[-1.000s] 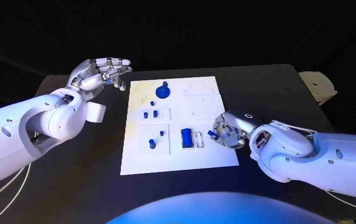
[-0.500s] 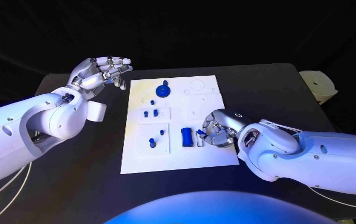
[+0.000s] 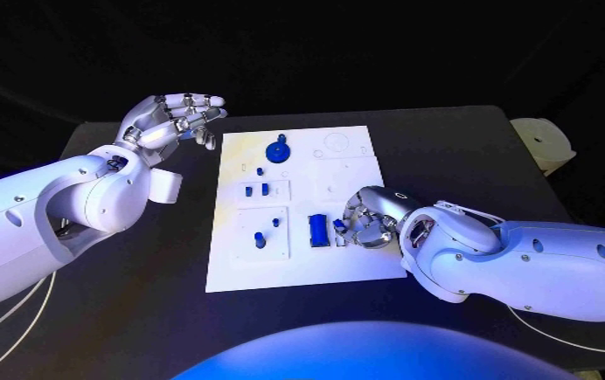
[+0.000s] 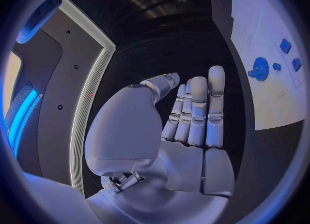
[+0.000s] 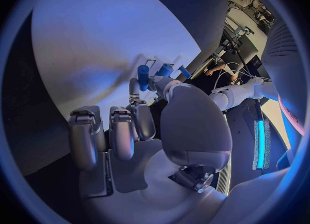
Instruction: Assemble the parts on the task board
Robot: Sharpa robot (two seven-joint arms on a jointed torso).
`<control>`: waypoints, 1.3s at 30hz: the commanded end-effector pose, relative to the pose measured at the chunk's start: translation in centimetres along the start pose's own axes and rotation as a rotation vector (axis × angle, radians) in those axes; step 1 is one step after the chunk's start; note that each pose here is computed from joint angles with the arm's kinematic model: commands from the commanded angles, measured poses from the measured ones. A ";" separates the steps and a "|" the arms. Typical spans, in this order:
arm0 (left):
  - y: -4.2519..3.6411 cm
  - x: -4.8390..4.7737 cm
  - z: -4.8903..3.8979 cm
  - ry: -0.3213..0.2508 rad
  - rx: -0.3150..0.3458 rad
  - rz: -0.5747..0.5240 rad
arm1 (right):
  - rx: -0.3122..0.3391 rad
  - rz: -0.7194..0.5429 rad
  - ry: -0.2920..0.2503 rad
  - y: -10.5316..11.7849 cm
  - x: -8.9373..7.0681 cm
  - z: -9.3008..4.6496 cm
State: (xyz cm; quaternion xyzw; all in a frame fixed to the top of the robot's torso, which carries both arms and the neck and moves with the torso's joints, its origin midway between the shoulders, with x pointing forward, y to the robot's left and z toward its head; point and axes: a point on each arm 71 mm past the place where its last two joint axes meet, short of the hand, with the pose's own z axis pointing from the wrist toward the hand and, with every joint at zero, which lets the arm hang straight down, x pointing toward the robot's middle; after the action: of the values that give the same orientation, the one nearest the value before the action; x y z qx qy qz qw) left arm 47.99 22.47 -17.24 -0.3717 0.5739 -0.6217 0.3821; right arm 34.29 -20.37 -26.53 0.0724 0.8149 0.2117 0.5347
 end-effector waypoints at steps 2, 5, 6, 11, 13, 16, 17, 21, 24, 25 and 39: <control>-0.11 0.25 0.02 0.019 0.006 -0.009 | 0.007 -0.034 0.036 -0.1 0.3 0.1; -0.11 0.26 0.01 0.019 0.005 -0.010 | 0.005 -0.050 0.037 -0.1 0.4 0.2; -0.11 0.26 0.01 0.019 0.005 -0.010 | 0.005 -0.055 0.036 -0.1 0.4 0.3; -0.11 0.24 -0.02 0.019 0.003 -0.010 | -0.005 -0.091 0.030 -0.1 0.4 0.4; -0.11 0.23 -0.03 0.019 0.003 -0.010 | -0.011 -0.097 0.031 0.1 0.4 0.4; -0.11 0.22 -0.04 0.019 0.002 -0.009 | -0.018 -0.098 0.034 0.3 0.5 0.4; -0.11 0.23 -0.04 0.020 0.002 -0.010 | -0.021 -0.099 0.036 0.4 0.5 0.4; -0.10 0.21 -0.04 0.019 0.001 -0.009 | -0.023 -0.101 0.039 0.5 0.6 0.4; -0.10 0.19 -0.06 0.019 0.000 -0.009 | -0.022 -0.102 0.040 0.4 0.5 0.4; -0.10 0.18 -0.06 0.019 0.000 -0.008 | -0.021 -0.103 0.040 0.4 0.5 0.4; -0.10 0.16 -0.09 0.019 -0.002 -0.008 | -0.023 -0.099 0.029 0.4 0.5 0.4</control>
State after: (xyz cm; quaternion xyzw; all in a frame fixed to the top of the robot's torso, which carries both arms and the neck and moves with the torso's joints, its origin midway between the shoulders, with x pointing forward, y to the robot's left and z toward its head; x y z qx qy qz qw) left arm 47.92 22.60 -17.25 -0.3728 0.5763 -0.6198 0.3805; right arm 34.51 -19.96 -26.81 0.0326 0.8218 0.1956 0.5341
